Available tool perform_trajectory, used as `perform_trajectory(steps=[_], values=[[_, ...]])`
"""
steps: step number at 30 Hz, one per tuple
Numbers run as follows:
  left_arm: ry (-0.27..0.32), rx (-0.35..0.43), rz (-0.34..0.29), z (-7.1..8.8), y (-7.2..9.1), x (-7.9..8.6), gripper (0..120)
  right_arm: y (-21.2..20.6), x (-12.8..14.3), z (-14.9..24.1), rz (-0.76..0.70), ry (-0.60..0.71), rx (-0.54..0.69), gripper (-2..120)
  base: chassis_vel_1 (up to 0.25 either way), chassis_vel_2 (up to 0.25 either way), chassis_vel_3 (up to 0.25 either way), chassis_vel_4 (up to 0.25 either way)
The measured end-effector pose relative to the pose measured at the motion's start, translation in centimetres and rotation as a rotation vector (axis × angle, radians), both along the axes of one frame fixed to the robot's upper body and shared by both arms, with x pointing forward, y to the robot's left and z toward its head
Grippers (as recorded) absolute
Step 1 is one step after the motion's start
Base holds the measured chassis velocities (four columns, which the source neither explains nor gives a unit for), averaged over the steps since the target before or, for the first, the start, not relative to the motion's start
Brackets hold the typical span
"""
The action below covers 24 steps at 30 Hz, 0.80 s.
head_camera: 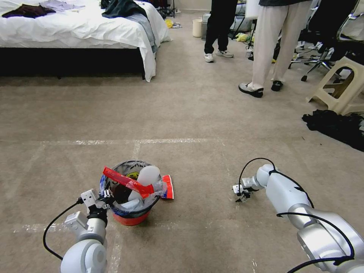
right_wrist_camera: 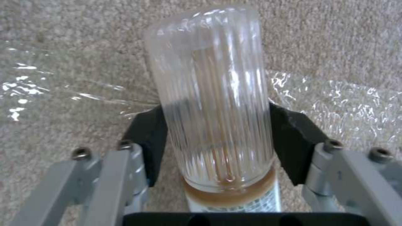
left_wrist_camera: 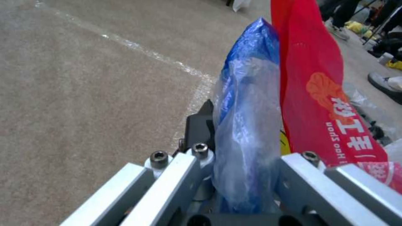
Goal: Pick up the trash bin and place the garbage on the floor into it.
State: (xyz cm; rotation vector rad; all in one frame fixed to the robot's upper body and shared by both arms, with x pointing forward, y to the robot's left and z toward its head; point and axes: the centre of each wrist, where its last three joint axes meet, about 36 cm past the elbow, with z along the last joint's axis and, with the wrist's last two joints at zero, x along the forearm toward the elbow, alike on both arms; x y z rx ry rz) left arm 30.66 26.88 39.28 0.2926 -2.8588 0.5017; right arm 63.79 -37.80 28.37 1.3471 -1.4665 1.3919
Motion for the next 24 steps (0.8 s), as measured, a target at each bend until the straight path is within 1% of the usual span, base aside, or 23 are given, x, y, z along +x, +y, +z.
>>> perform_trajectory(steps=[1,2,4,9,11,13,14,15,17,20,22,23,24], values=[[0.000,0.000,0.000,0.0,0.0,0.0,4,0.0,0.0,0.0,0.000,0.000,0.000,53,0.000,0.000,0.000,0.000],[-0.001,0.000,0.000,0.0,0.0,0.0,4,-0.1,0.0,0.1,-0.003,0.001,0.004,50,0.000,0.000,0.000,0.000],[-0.003,-0.001,0.000,0.0,-0.1,0.1,4,-0.4,0.0,0.2,-0.013,0.004,0.014,46,0.000,0.000,0.000,0.000],[-0.006,-0.003,-0.002,0.1,-0.2,0.2,4,-0.9,-0.1,0.5,-0.024,-0.005,0.032,46,0.000,0.000,0.000,0.000],[-0.008,-0.003,-0.004,0.2,-0.3,0.2,4,-1.0,0.1,1.0,-0.034,-0.025,0.070,41,0.000,0.000,0.000,0.000],[-0.009,-0.003,-0.004,0.2,-0.3,0.2,4,-1.0,0.0,1.1,-0.034,-0.024,0.072,39,0.000,0.000,0.000,0.000],[-0.008,-0.002,-0.004,0.2,-0.3,0.2,4,-1.2,0.0,1.2,-0.037,-0.016,0.084,35,0.000,0.000,0.000,0.000],[-0.008,-0.002,-0.004,0.2,-0.3,0.2,4,-1.2,0.0,1.2,-0.037,-0.016,0.084,35,0.000,0.000,0.000,0.000],[-0.010,0.000,-0.005,0.3,-0.3,0.2,4,-1.4,0.1,1.7,-0.041,-0.015,0.111,30,0.000,0.000,0.000,0.000],[-0.011,-0.001,-0.006,0.3,-0.3,0.2,4,-1.5,0.1,1.8,-0.046,-0.015,0.129,30,0.000,0.000,0.000,0.000],[-0.013,0.003,-0.007,0.5,-0.2,0.2,4,-1.7,0.3,2.3,-0.075,-0.024,0.212,30,0.000,0.000,0.000,0.000],[-0.013,0.003,-0.007,0.5,-0.2,0.2,4,-1.7,0.3,2.3,-0.075,-0.024,0.212,30,0.000,0.000,0.000,0.000],[-0.013,0.006,-0.007,0.5,-0.1,0.1,4,-1.6,0.5,2.9,-0.101,-0.048,0.297,30,0.000,0.000,0.000,0.000]])
